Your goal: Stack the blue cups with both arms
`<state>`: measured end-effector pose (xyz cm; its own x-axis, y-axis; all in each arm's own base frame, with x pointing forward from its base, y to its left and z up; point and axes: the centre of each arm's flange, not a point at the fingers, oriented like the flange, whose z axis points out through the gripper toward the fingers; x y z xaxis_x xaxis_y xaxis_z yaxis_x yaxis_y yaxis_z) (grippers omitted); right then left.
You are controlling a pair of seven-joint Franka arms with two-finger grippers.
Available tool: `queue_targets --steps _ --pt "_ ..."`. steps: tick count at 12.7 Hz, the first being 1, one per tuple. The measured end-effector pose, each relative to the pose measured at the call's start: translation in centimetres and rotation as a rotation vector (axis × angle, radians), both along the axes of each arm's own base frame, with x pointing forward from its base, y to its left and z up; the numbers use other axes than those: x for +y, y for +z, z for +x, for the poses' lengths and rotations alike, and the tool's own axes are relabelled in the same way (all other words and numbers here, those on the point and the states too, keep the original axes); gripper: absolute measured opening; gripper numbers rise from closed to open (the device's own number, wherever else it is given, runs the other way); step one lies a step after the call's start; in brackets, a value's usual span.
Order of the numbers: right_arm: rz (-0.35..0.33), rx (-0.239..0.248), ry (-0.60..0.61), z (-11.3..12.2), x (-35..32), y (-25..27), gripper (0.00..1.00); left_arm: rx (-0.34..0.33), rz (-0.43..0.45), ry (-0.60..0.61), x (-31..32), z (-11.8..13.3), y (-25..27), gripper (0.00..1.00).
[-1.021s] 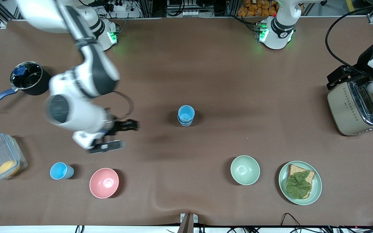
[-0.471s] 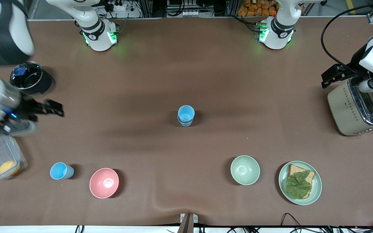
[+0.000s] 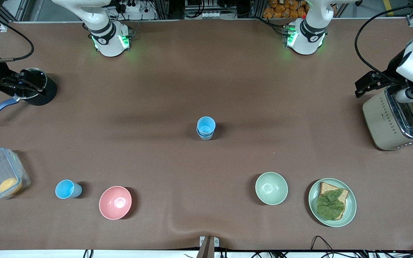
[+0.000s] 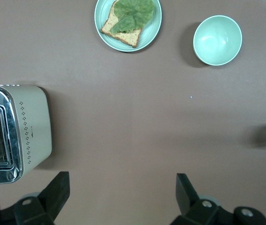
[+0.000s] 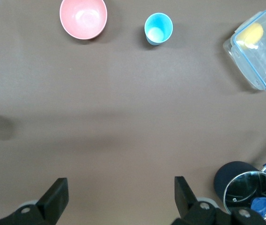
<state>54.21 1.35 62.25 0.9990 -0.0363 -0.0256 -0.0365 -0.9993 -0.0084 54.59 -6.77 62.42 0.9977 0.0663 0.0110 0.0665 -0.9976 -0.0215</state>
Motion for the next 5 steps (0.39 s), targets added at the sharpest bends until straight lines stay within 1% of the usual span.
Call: queue_targets --steps 5 --pt "0.003 0.006 -0.047 0.0 -2.2 -0.4 1.0 -0.008 -0.011 0.004 0.1 0.1 0.3 1.0"
